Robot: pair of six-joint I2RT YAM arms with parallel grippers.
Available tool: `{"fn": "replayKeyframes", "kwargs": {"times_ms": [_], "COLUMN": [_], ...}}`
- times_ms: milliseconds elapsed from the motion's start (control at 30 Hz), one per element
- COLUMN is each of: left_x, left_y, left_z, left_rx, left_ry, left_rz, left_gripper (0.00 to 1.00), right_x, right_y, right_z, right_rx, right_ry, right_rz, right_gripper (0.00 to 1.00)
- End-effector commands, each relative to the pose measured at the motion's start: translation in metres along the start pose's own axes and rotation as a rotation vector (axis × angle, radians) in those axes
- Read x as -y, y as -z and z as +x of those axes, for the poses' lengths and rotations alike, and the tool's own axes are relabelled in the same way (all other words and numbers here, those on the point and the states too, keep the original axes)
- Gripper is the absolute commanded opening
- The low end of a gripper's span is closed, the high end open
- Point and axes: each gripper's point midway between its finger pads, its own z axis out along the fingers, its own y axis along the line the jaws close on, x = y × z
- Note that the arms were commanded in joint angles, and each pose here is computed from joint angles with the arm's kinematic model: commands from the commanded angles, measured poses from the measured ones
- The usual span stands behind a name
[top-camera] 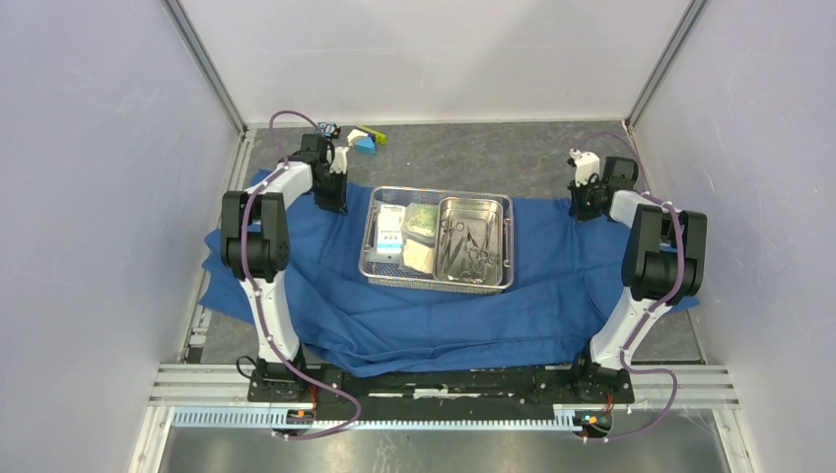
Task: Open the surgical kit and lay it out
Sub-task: Smooth out the surgical kit at the center of the board.
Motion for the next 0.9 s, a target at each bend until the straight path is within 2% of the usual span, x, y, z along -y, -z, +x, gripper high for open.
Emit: {"fn": "replayKeyframes", "kwargs": {"times_ms": [0, 233, 567, 867], "left_x": [0.006, -0.003, -0.032, -0.061], "left_y": [-0.005, -0.006, -0.012, -0.013], "left_z": [-0.008, -0.026, -0.043, -0.050], "left_rx": [-0.002, 0.045, 0.075, 0.091], "left_ry": [0.037, 0.129, 0.218, 0.280], "left_rz": [0.035, 0.018, -0.015, -0.044], "left_gripper": [0.03, 0.02, 0.02, 0.02], "right_x": [0.007, 0.010, 0.029, 0.041], "right_y": [-0.005, -0.010, -0.012, -0.024], "right_z": [0.044, 0.026, -0.023, -0.061], "right_rx": [-0.154, -0.117, -0.058, 0.002], "right_ry": [-0.036, -0.088, -0.064, -0.090], "right_rz": [0.042, 0.044, 0.196, 0.232], "right_gripper": [0.00, 0.00, 0.00, 0.00]}}
